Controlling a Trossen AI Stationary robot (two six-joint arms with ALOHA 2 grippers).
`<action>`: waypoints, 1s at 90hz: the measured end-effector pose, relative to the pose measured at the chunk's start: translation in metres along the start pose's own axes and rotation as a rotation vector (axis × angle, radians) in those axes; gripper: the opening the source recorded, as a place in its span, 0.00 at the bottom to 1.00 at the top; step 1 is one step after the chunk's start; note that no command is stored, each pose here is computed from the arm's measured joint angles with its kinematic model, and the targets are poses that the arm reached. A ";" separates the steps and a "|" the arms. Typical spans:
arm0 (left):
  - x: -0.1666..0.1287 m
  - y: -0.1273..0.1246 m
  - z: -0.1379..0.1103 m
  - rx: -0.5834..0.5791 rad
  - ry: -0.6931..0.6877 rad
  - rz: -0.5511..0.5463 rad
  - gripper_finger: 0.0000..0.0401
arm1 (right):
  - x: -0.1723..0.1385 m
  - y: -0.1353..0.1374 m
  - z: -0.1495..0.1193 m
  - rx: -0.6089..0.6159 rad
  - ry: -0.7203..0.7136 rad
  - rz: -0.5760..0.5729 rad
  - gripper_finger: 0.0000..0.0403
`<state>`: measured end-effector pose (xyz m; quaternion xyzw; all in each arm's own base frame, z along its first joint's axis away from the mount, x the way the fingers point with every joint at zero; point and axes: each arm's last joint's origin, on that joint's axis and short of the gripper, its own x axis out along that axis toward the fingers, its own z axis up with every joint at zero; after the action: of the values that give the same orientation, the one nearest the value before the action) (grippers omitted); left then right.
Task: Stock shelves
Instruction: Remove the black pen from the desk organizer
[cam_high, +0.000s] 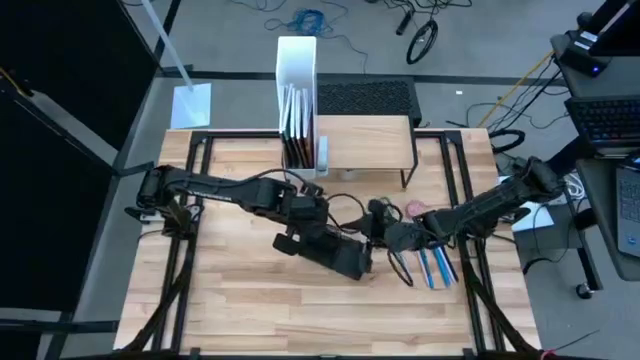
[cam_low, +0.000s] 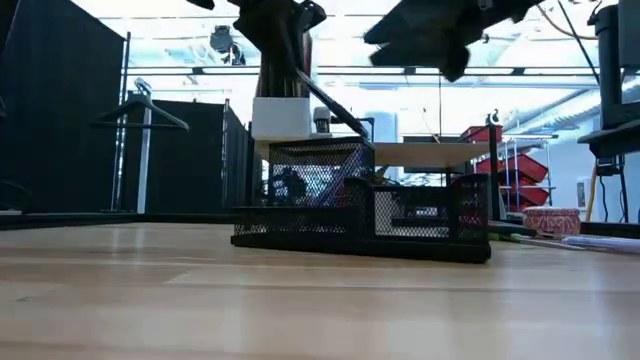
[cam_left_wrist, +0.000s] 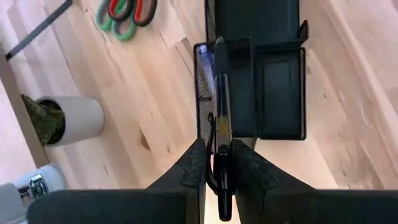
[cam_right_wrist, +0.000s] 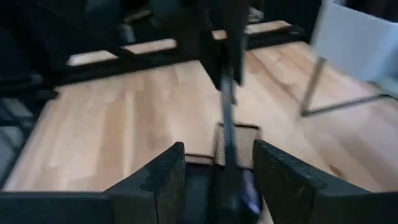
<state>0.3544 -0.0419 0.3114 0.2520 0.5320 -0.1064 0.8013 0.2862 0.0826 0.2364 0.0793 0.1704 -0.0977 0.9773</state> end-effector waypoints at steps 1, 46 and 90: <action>0.000 -0.001 0.000 0.002 -0.001 0.001 0.09 | 0.001 -0.001 0.000 0.002 0.000 0.003 0.42; -0.015 -0.003 0.003 0.035 -0.050 0.055 0.09 | 0.032 -0.025 -0.004 0.068 0.065 0.146 0.41; -0.015 -0.003 0.005 0.057 -0.070 0.065 0.09 | 0.037 -0.026 -0.009 0.023 0.088 0.153 0.25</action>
<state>0.3511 -0.0480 0.3256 0.2879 0.4919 -0.1041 0.8151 0.3121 0.0528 0.2117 0.1075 0.2057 -0.0213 0.9725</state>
